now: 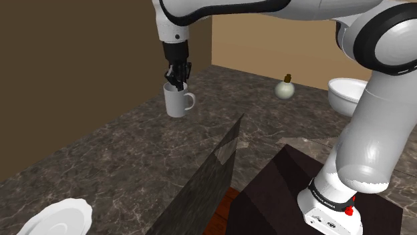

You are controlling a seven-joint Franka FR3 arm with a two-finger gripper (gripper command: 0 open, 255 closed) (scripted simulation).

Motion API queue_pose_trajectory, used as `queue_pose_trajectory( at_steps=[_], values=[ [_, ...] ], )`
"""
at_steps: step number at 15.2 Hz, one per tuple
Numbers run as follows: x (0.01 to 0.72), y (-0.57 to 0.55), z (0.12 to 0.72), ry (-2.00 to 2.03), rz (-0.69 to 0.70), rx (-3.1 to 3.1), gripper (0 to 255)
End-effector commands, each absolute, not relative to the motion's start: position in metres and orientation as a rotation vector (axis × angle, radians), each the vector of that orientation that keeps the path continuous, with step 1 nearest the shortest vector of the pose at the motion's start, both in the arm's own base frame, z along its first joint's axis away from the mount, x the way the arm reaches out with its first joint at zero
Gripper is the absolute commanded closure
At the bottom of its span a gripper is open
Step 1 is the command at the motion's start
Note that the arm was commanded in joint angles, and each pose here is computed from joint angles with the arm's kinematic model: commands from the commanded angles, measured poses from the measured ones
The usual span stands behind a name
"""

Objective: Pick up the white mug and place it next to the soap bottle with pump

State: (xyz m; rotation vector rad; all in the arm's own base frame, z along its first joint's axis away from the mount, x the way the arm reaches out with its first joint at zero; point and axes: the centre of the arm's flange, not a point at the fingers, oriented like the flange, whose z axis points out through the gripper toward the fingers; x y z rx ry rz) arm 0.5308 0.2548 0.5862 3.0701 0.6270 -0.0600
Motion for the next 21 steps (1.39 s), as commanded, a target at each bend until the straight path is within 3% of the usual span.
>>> queue_pose_trajectory(
  at_steps=[1, 21],
  values=[
    [0.528, 0.241, 0.590, 0.627, -0.060, 3.070, 255],
    [0.476, -0.017, 0.590, 0.627, -0.060, 3.070, 255]
  ],
)
